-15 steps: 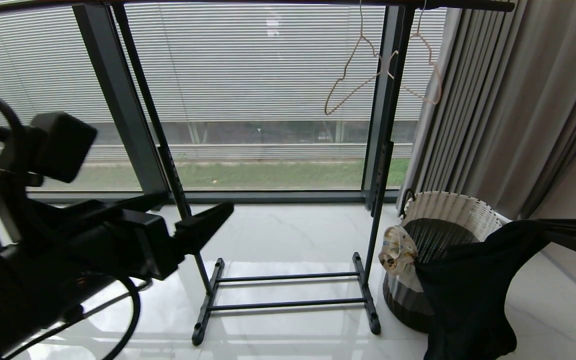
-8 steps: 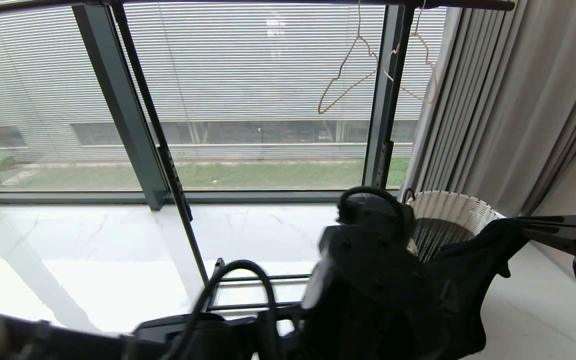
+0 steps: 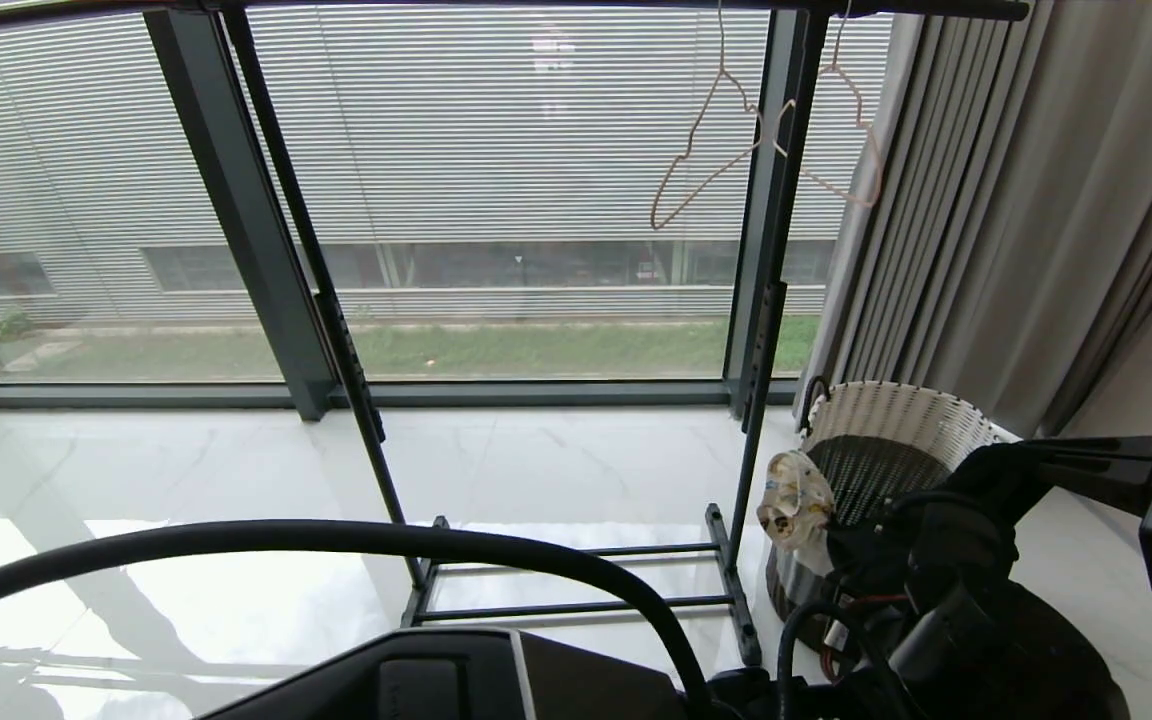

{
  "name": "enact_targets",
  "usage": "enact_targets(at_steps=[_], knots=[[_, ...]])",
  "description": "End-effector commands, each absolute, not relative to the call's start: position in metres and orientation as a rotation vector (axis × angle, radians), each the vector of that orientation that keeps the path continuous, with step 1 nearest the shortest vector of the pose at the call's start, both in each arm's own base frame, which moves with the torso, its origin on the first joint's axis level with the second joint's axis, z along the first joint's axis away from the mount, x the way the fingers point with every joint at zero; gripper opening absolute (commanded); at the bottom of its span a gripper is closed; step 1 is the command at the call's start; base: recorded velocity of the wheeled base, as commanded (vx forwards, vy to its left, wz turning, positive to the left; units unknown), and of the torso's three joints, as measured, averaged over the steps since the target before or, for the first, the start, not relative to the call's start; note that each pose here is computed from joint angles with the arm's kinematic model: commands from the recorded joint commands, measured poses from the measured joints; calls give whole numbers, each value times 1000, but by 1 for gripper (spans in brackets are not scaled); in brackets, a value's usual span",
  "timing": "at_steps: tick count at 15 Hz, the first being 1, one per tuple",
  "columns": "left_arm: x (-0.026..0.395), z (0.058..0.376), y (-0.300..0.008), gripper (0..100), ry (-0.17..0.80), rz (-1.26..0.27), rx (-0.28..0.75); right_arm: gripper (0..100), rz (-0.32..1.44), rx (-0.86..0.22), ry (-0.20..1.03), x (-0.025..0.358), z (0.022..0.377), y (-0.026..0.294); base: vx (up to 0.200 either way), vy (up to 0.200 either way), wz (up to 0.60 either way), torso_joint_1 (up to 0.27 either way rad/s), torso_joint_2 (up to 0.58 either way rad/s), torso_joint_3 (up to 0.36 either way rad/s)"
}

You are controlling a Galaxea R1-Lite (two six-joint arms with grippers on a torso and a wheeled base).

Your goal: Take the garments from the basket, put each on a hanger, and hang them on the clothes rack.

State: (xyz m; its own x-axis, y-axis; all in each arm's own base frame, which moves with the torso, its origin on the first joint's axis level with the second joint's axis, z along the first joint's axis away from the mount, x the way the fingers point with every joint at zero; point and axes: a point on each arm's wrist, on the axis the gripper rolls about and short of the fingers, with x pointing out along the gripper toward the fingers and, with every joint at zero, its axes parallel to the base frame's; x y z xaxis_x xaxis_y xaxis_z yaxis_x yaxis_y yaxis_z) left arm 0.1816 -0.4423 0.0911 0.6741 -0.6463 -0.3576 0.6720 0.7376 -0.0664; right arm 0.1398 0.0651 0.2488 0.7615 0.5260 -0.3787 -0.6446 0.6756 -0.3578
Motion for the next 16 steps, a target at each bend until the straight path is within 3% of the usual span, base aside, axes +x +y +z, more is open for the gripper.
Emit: enact_targets(at_steps=[1, 16], knots=[[188, 75, -444, 100, 393, -720, 93, 0, 666, -492, 255, 140, 249, 65, 0, 0, 0, 0, 0, 0], [220, 70, -428, 100, 380, -568, 99, 0, 683, -466, 265, 142, 248, 67, 0, 0, 0, 0, 0, 0]])
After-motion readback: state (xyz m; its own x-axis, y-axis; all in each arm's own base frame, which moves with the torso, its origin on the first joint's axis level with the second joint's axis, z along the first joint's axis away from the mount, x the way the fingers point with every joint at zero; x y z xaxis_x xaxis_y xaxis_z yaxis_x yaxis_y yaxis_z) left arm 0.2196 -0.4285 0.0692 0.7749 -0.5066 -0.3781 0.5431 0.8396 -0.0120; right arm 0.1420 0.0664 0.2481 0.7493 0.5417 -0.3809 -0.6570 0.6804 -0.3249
